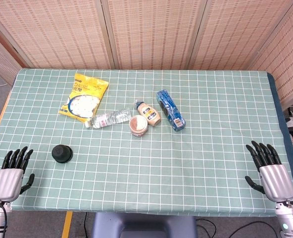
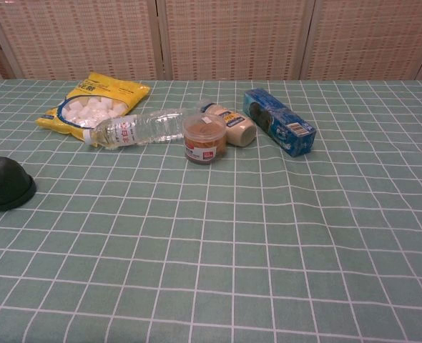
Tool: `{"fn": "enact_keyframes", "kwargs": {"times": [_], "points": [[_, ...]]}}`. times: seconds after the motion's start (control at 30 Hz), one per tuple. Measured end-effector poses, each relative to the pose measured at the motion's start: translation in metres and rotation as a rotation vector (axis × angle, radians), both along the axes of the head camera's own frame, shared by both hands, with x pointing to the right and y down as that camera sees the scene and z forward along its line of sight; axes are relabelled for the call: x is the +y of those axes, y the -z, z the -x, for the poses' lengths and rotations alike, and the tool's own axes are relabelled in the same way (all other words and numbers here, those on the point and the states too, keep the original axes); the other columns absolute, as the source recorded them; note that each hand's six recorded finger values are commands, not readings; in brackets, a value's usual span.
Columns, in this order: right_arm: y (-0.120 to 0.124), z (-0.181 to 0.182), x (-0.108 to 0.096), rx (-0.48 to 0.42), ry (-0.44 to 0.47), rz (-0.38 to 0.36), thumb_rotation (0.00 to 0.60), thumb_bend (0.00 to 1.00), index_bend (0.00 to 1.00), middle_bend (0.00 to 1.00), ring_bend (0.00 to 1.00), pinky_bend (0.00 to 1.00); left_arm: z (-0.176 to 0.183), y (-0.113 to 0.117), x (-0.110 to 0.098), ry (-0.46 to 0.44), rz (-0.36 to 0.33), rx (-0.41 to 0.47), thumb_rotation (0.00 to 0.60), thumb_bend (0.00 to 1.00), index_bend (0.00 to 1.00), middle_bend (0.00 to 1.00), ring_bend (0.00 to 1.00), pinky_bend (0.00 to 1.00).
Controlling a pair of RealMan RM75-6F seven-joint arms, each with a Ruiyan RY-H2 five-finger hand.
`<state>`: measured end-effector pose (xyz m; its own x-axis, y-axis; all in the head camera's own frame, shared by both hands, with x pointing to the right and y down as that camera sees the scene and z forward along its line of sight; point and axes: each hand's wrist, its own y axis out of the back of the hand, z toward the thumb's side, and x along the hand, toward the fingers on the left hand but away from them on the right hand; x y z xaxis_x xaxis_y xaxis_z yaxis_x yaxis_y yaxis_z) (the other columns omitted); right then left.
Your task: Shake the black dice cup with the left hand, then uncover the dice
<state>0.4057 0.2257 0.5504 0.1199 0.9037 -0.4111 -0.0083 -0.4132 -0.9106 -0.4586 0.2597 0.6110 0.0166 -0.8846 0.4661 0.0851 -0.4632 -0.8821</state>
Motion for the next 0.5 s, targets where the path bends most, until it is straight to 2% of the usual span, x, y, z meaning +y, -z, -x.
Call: {"fn": "enact_keyframes", "kwargs": {"times": [0.3, 0.43, 0.5], "points": [[0.0, 0.003, 0.001, -0.01, 0.009, -0.004, 0.6, 0.15, 0.0, 0.0, 0.0, 0.0, -0.009, -0.006, -0.001, -0.006, 0.037, 0.076, 0.6, 0.42, 0.0, 0.0, 0.0, 0.07], [0.0, 0.008, 0.004, -0.032, 0.027, 0.006, 0.6, 0.15, 0.0, 0.0, 0.0, 0.0, -0.025, -0.012, -0.016, -0.034, 0.098, 0.144, 0.6, 0.41, 0.0, 0.0, 0.0, 0.07], [0.001, 0.012, 0.007, -0.046, 0.043, 0.015, 0.6, 0.15, 0.0, 0.0, 0.0, 0.0, -0.035, -0.013, -0.024, -0.056, 0.122, 0.15, 0.6, 0.4, 0.0, 0.0, 0.0, 0.07]]}}
